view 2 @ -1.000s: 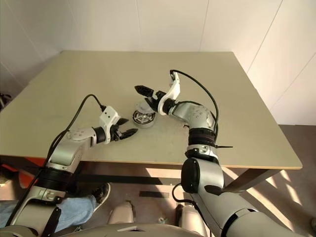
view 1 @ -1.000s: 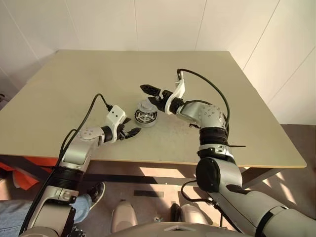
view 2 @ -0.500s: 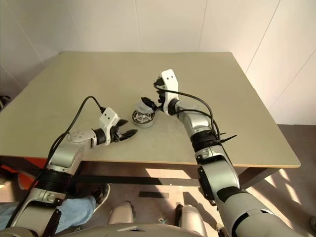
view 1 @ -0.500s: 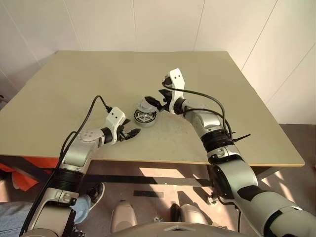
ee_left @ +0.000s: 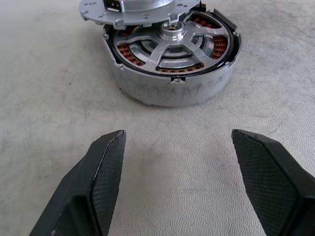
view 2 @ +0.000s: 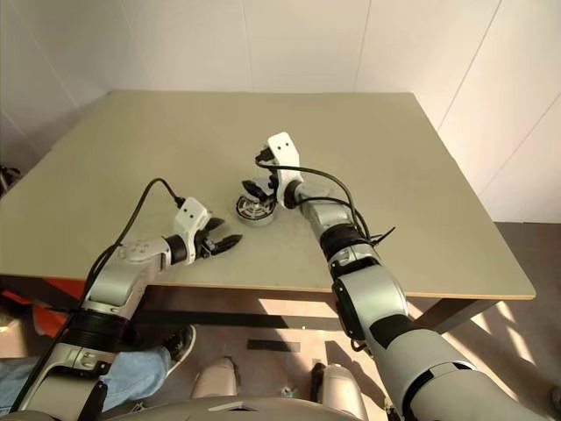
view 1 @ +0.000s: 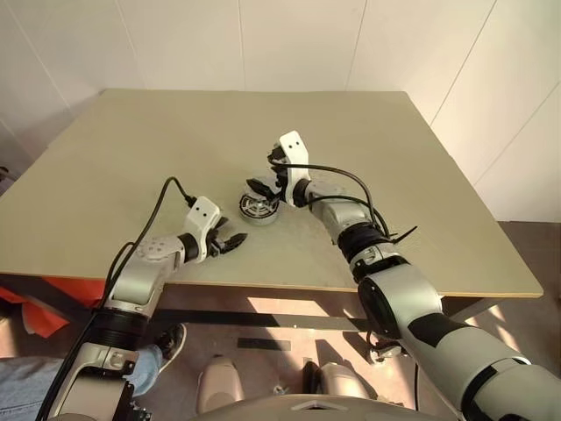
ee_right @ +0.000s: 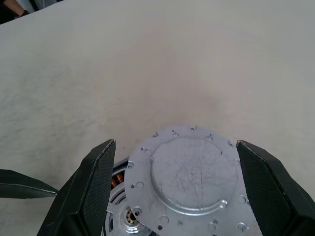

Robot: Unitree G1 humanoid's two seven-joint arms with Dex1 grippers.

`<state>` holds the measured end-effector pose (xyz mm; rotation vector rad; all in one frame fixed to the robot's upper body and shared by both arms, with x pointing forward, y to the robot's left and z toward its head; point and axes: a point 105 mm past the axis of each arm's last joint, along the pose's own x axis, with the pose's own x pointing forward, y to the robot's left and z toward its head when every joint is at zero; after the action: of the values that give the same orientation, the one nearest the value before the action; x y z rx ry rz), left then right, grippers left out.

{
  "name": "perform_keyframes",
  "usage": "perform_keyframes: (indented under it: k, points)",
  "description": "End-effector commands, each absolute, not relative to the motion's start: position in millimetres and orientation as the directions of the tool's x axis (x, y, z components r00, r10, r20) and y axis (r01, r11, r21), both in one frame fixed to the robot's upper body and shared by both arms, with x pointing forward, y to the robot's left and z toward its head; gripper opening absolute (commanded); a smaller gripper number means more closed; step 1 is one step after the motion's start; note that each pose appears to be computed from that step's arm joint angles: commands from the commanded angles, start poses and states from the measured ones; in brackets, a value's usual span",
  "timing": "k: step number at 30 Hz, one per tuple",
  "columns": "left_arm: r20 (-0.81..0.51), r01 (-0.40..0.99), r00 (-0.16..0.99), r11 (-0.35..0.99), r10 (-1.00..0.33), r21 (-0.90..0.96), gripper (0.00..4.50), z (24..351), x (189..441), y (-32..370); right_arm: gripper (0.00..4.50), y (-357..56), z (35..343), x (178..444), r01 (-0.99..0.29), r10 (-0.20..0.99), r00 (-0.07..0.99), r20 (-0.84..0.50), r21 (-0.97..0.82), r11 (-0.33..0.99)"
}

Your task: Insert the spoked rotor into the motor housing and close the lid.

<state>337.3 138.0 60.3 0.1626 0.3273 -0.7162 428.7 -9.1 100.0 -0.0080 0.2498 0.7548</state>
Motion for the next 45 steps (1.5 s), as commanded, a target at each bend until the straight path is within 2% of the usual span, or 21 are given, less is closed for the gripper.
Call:
perform_keyframes:
  k: [1,12,20,28,35,38,41,45]
  points:
    - [-0.304,0.662,0.726,0.746,-0.617,0.068,3.65,76,340,139,4.39,-11,117,438,-0.661,0.660,0.729,-0.181,0.063,0.748]
    - [-0.302,0.657,0.732,0.751,-0.611,0.073,3.65,77,342,142,4.39,-19,117,443,-0.633,0.635,0.749,-0.190,0.078,0.770]
    - [-0.305,0.651,0.736,0.755,-0.605,0.074,3.65,77,341,145,4.39,-6,105,436,-0.650,0.653,0.725,-0.219,0.095,0.754]
    - [-0.307,0.648,0.739,0.758,-0.600,0.076,3.65,78,341,146,4.39,-10,91,435,-0.618,0.623,0.737,-0.262,0.111,0.778]
    - [-0.309,0.645,0.741,0.760,-0.597,0.078,3.65,78,340,147,4.39,-12,91,436,-0.615,0.619,0.741,-0.262,0.107,0.781]
    - [-0.309,0.644,0.742,0.761,-0.596,0.078,3.65,78,341,148,3.84,-13,93,437,-0.616,0.619,0.743,-0.255,0.101,0.781]
    - [-0.308,0.643,0.742,0.762,-0.595,0.078,3.65,78,341,148,2.96,-13,95,437,-0.622,0.624,0.741,-0.249,0.093,0.777]
    - [-0.308,0.642,0.743,0.763,-0.594,0.077,3.65,77,341,148,2.96,-14,96,438,-0.624,0.624,0.741,-0.247,0.089,0.776]
